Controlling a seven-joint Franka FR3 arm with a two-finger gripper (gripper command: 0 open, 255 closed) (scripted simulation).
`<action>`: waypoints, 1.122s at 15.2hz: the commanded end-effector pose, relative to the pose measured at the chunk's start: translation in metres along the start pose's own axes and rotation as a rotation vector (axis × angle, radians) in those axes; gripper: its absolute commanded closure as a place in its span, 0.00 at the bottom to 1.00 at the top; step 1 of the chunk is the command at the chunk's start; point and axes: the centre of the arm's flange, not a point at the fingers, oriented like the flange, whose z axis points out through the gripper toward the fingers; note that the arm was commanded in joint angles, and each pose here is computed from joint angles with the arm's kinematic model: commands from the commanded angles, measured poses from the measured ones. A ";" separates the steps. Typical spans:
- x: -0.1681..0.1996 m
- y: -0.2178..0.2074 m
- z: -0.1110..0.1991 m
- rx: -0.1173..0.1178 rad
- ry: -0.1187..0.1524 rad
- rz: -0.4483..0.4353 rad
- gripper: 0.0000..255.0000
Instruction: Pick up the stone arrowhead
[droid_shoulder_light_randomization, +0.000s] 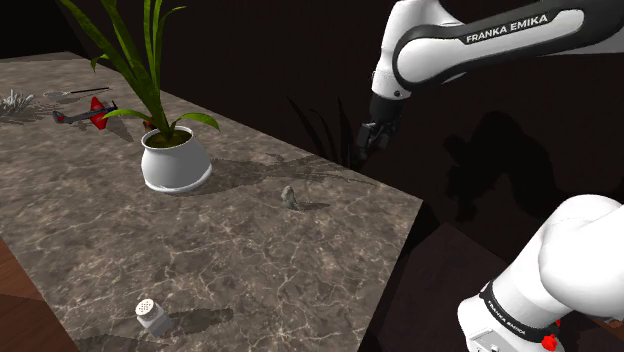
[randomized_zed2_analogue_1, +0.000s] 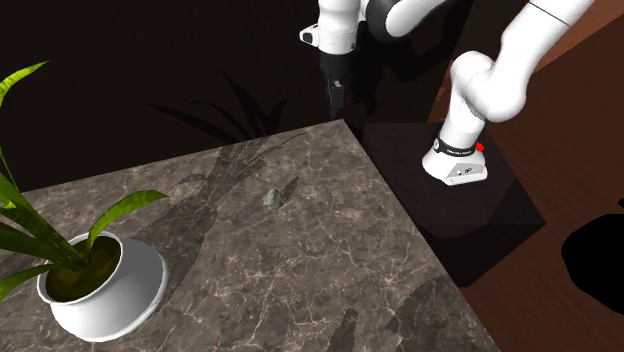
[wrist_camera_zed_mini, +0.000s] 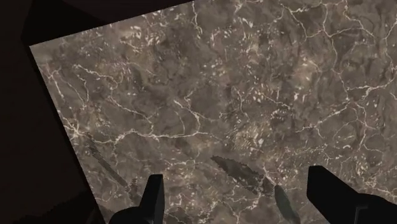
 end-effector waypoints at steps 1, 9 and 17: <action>0.017 -0.011 0.018 0.002 0.011 -0.035 0.00; 0.081 -0.057 0.083 0.006 0.044 -0.169 0.00; 0.140 -0.111 0.146 0.010 0.078 -0.304 0.00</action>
